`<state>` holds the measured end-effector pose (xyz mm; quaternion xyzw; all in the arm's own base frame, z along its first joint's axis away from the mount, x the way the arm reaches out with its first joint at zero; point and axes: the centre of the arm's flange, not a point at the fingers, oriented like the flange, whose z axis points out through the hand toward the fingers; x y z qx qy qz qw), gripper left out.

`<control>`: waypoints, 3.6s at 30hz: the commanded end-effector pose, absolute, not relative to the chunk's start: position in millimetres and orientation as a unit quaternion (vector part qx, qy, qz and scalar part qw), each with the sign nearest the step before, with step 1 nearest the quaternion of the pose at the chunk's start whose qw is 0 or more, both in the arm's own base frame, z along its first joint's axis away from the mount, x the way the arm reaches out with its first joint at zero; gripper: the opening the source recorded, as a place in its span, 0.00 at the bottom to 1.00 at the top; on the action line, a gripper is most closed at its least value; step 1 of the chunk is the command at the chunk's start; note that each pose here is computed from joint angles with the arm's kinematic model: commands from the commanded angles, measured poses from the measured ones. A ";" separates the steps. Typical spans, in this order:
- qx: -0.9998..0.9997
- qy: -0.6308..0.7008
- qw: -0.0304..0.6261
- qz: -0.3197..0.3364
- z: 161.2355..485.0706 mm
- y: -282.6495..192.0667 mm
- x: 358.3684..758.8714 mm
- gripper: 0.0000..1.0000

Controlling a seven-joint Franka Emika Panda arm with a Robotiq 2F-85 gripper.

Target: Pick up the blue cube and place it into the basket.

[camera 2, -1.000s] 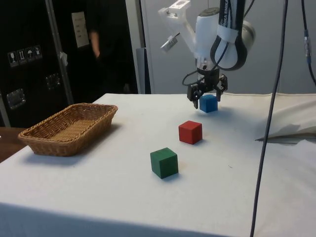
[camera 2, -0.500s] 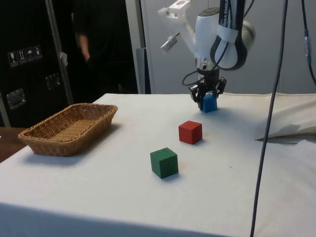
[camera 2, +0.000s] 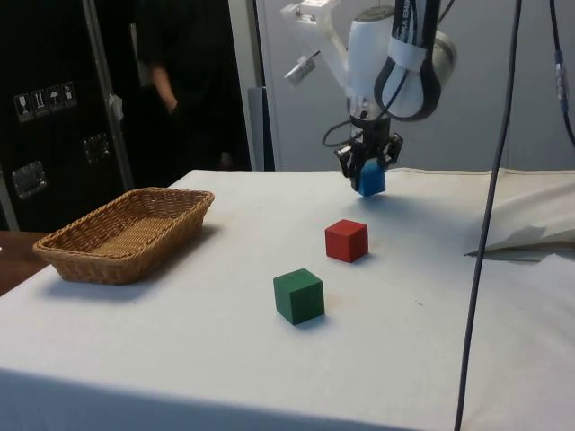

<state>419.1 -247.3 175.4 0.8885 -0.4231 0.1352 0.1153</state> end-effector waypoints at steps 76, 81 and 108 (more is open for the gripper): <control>0.884 -0.423 0.103 0.171 302.9 -203.2 596.9 0.00; 0.888 -0.417 0.101 0.168 303.9 -198.4 605.8 0.00; 0.919 -0.362 0.075 0.137 306.5 -186.2 651.7 0.00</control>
